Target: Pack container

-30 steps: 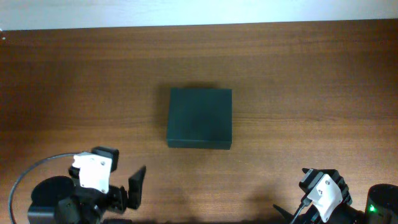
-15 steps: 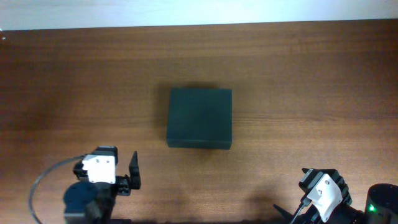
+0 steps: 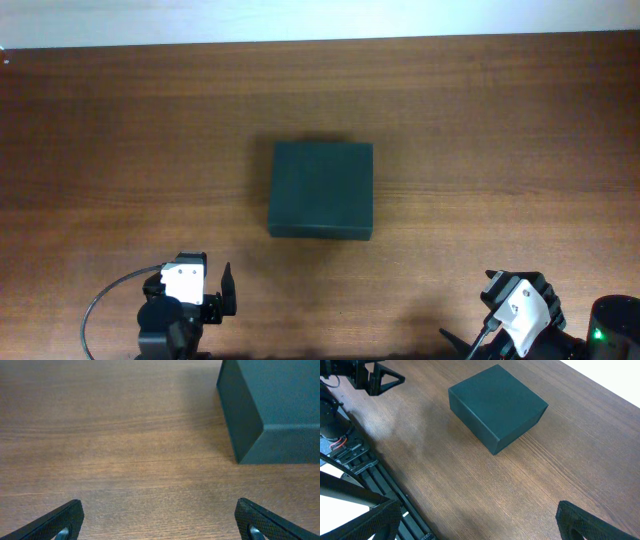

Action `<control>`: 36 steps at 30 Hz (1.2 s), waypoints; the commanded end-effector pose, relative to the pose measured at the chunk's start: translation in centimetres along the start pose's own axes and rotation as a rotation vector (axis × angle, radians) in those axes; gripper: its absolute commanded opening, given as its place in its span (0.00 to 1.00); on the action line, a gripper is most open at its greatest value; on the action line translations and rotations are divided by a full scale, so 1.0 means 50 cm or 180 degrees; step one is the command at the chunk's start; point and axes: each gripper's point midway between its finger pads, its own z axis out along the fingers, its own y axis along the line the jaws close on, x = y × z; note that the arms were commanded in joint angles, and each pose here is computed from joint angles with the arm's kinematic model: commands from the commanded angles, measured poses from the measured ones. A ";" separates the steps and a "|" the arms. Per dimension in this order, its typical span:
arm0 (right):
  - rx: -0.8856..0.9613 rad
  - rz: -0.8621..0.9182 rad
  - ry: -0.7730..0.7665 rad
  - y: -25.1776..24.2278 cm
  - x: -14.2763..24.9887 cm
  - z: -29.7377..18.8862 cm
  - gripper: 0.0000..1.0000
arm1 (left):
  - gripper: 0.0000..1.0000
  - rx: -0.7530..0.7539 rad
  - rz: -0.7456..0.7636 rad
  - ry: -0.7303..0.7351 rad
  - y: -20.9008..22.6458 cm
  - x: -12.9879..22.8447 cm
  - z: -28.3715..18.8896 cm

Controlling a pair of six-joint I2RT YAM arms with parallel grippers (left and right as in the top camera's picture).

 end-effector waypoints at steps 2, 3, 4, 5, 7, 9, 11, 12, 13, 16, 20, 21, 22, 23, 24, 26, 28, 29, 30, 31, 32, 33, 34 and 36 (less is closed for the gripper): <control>-0.0013 -0.0006 -0.0018 0.002 0.000 0.000 0.99 | 0.99 -0.0071 0.0038 0.0051 0.007 0.020 0.013; -0.0013 -0.0006 -0.0018 0.002 0.000 0.000 0.99 | 0.99 -0.0098 0.0039 0.0072 0.010 0.025 0.016; -0.0013 -0.0006 -0.0018 0.002 0.000 0.000 0.99 | 0.99 -0.0109 0.0042 0.0094 0.011 0.030 0.018; -0.0013 -0.0006 -0.0018 0.002 0.000 0.000 0.99 | 0.99 -0.0114 0.0043 0.0111 0.011 0.034 0.020; -0.0013 -0.0006 -0.0018 0.002 0.000 0.000 0.99 | 0.99 -0.0074 0.0042 0.0140 0.007 0.041 0.024; -0.0014 -0.0005 -0.0017 0.003 0.000 0.000 0.99 | 0.99 -0.0076 0.0043 0.0172 0.007 0.046 0.024; -0.0013 -0.0006 -0.0018 0.002 0.000 0.000 0.99 | 0.99 -0.0076 0.0043 0.0171 0.007 0.046 0.024; -0.0013 -0.0006 -0.0018 0.002 0.000 0.000 0.99 | 0.99 -0.0076 0.0043 0.0171 0.007 0.046 0.024; -0.0013 -0.0006 -0.0018 0.002 0.000 0.000 0.99 | 0.99 -0.0076 0.0043 0.0172 0.007 0.046 0.024; -0.0013 -0.0006 -0.0018 0.002 0.000 0.000 0.99 | 0.99 -0.0078 0.0043 0.0171 0.007 0.046 0.024; -0.0013 -0.0006 -0.0018 0.002 0.000 0.000 0.99 | 0.99 -0.0076 0.0043 0.0172 0.007 0.046 0.024; -0.0013 -0.0006 -0.0018 0.002 0.000 0.000 0.99 | 0.99 -0.0076 0.0043 0.0172 0.007 0.046 0.024; -0.0013 -0.0006 -0.0018 0.002 0.000 0.000 0.99 | 0.99 -0.0076 0.0043 0.0171 0.007 0.046 0.024; -0.0013 -0.0006 -0.0018 0.002 0.000 0.000 0.99 | 0.99 -0.0076 0.0043 0.0171 0.007 0.046 0.024; -0.0013 -0.0006 -0.0018 0.002 0.000 0.000 0.99 | 0.99 -0.0076 0.0043 0.0171 0.007 0.046 0.024; -0.0015 -0.0004 -0.0014 0.003 0.000 0.000 0.99 | 0.99 -0.0076 0.0044 0.0172 0.007 0.046 0.024; -0.0015 -0.0004 -0.0015 0.003 0.000 0.000 0.99 | 0.99 -0.0076 0.0043 0.0171 0.007 0.046 0.024; -0.0007 -0.0013 -0.0034 0.002 -0.002 -0.001 0.99 | 0.99 -0.0076 0.0044 0.0171 0.007 0.046 0.024; -0.0009 -0.0036 -0.0096 0.001 -0.011 -0.001 0.99 | 0.99 -0.0076 0.0043 0.0171 0.007 0.046 0.024; -0.0033 -0.0069 -0.0192 0.003 -0.024 -0.002 0.99 | 0.99 -0.0076 0.0044 0.0171 0.007 0.046 0.024; -0.0004 -0.0124 -0.0294 -0.004 -0.037 0.001 0.99 | 0.99 -0.0076 0.0044 0.0171 0.007 0.046 0.024; 0.0059 -0.0166 -0.0356 -0.013 -0.044 0.007 0.99 | 0.99 -0.0076 0.0044 0.0171 0.007 0.046 0.024; 0.0143 -0.0213 -0.0427 -0.026 -0.051 0.014 0.99 | 0.99 -0.0076 0.0043 0.0171 0.007 0.046 0.024; 0.0287 -0.0292 -0.0580 -0.049 -0.058 0.035 0.99 | 0.99 -0.0076 0.0043 0.0171 0.007 0.046 0.024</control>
